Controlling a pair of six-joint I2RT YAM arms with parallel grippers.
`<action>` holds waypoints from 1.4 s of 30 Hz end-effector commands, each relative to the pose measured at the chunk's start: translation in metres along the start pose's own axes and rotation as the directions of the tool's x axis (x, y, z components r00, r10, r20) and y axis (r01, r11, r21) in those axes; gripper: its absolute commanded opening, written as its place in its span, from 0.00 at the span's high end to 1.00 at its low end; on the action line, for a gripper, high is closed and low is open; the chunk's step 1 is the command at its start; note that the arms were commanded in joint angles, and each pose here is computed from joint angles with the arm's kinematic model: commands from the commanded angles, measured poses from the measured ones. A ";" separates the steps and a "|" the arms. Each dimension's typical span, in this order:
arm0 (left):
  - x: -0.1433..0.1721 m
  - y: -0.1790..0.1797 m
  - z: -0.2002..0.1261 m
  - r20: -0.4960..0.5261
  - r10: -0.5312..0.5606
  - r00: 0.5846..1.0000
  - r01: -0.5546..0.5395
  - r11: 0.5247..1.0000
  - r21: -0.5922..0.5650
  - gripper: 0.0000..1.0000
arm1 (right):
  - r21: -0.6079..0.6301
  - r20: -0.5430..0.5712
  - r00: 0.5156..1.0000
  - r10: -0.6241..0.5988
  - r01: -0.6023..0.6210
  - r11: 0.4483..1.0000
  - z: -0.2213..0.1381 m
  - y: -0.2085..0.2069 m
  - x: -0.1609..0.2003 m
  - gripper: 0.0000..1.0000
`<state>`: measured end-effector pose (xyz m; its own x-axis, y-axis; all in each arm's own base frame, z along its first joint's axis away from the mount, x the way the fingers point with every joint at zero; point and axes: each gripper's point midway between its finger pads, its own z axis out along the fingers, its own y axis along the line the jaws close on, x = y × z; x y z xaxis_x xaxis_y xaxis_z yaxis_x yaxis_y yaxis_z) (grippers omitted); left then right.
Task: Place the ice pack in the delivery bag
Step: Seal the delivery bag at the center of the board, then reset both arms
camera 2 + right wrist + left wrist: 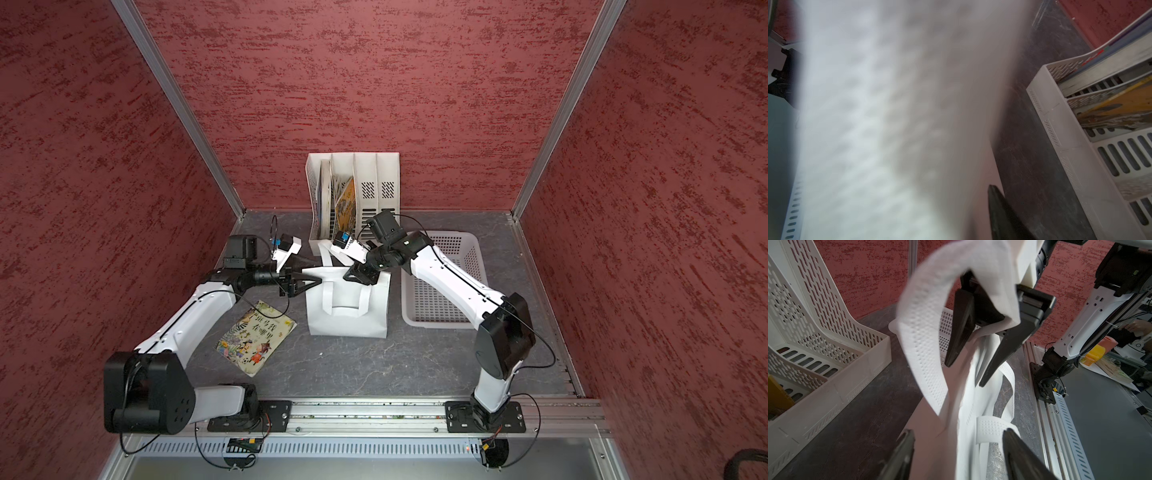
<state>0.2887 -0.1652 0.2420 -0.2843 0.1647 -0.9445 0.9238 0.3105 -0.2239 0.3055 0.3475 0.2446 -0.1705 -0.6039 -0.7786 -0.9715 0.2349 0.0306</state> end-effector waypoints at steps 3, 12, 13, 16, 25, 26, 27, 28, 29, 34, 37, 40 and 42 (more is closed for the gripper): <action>-0.028 -0.007 -0.038 0.123 0.141 0.982 -0.108 0.964 -0.244 0.00 | 0.325 0.242 0.965 -0.098 0.015 0.946 -0.107 0.000 -0.036 0.01; 0.014 0.056 -0.148 0.307 0.082 0.948 0.232 0.480 -0.846 0.00 | 0.812 0.555 0.830 0.054 -0.555 0.180 -0.294 -0.030 0.143 0.02; 0.031 0.068 -0.154 0.311 0.039 0.950 0.268 0.414 -0.870 0.00 | 0.807 0.575 0.812 0.097 -0.583 0.097 -0.299 -0.037 0.170 0.02; 0.071 0.098 -0.178 0.345 -0.056 0.937 0.349 0.213 -0.912 0.00 | 0.715 0.686 0.694 0.218 -0.698 -0.028 -0.294 -0.068 0.235 0.01; 0.105 0.173 -0.130 0.270 -0.111 0.957 0.291 0.316 -0.903 0.00 | 0.711 0.685 0.706 0.183 -0.702 0.045 -0.228 -0.154 0.292 0.01; 0.102 0.175 -0.118 0.242 -0.109 0.964 0.265 0.361 -0.894 0.00 | 0.699 0.702 0.699 0.133 -0.713 0.059 -0.227 -0.161 0.287 0.01; 0.099 0.172 -0.109 0.227 -0.100 0.969 0.248 0.396 -0.884 0.00 | 0.701 0.694 0.703 0.157 -0.709 0.075 -0.216 -0.167 0.291 0.01; 0.086 0.163 -0.102 0.255 -0.023 0.967 0.238 0.448 -0.862 0.00 | 0.718 0.666 0.726 0.170 -0.686 0.116 -0.199 -0.173 0.294 0.01; 0.087 0.154 -0.096 0.245 0.026 0.969 0.203 0.475 -0.856 0.00 | 0.734 0.638 0.752 0.165 -0.659 0.163 -0.183 -0.177 0.293 0.01; 0.112 0.175 -0.090 0.222 -0.018 0.975 0.209 0.421 -0.882 0.00 | 0.750 0.609 0.763 0.217 -0.643 0.158 -0.173 -0.182 0.297 0.01; 0.116 0.185 -0.099 0.243 -0.059 0.968 0.248 0.354 -0.902 0.00 | 0.751 0.608 0.764 0.215 -0.641 0.159 -0.174 -0.181 0.297 0.01; 0.115 0.185 -0.099 0.244 -0.052 0.968 0.247 0.349 -0.904 0.00 | 0.749 0.600 0.768 0.223 -0.638 0.179 -0.170 -0.181 0.295 0.01; 0.115 0.185 -0.099 0.245 -0.052 0.968 0.248 0.349 -0.904 0.00 | 0.749 0.603 0.770 0.208 -0.636 0.186 -0.171 -0.179 0.293 0.01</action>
<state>0.3955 -0.0014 0.1024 -0.3043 -0.0775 -0.9494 0.0489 0.9941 -0.0968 0.3983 -0.0089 0.1063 -0.2756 0.0546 -0.9597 0.0895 0.9955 0.0309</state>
